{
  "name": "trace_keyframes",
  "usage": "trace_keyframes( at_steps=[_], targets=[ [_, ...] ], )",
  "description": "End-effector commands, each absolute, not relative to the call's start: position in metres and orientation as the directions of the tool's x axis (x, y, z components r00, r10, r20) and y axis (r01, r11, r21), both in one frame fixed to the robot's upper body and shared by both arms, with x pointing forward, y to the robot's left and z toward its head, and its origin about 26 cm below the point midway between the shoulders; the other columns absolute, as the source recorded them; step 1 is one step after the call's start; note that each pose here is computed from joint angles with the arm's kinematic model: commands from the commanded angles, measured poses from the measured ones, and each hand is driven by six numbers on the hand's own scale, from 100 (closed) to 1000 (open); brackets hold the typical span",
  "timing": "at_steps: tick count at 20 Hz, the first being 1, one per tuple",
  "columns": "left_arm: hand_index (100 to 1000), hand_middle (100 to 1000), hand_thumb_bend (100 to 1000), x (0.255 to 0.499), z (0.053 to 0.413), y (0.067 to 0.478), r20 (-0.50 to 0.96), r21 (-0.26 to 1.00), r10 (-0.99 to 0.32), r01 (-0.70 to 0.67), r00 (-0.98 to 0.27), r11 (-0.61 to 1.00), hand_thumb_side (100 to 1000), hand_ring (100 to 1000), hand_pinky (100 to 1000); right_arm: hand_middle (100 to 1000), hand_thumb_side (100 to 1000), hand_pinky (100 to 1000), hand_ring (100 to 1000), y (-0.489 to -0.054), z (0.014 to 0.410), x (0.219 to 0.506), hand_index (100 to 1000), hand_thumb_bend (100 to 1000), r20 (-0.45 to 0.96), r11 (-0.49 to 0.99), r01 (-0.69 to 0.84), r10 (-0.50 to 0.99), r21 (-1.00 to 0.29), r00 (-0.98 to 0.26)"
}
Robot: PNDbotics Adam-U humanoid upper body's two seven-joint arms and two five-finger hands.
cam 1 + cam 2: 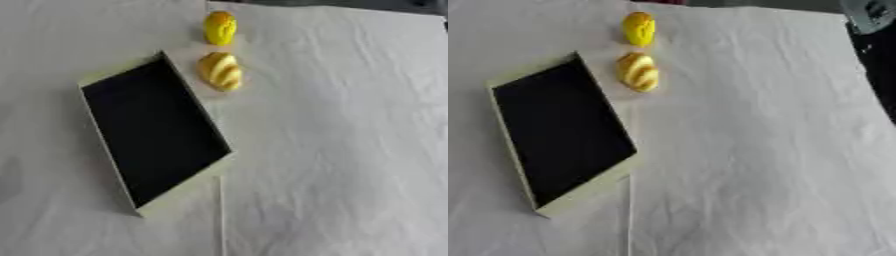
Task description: Pick up objects on the table and place them in the box.
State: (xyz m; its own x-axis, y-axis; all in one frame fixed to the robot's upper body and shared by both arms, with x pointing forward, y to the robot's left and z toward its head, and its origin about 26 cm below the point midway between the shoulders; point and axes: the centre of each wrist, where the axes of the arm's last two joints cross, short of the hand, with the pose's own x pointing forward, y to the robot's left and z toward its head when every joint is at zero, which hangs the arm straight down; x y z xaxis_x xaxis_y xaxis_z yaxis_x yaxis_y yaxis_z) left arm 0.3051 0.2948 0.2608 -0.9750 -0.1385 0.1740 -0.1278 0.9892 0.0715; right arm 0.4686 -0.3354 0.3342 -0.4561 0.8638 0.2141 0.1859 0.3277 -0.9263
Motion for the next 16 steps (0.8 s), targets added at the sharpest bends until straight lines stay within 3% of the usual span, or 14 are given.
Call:
trace_keyframes(
  at_steps=[1,16],
  targets=[
    [907,829,100,0.303,0.269,0.292,0.144,0.081,-0.123,-0.113,-0.982,0.990,618,846,867,903,838,896,928,-0.322,0.343,0.470,913,100,0.152,0.274,0.186,0.857,-0.943,-0.493],
    [908,830,100,0.304,0.273,0.287,0.137,0.080,-0.089,-0.079,-0.987,0.994,623,846,868,904,868,899,926,-0.279,0.319,0.481,916,100,0.107,0.193,0.071,0.773,-0.979,-0.626]
  ],
)
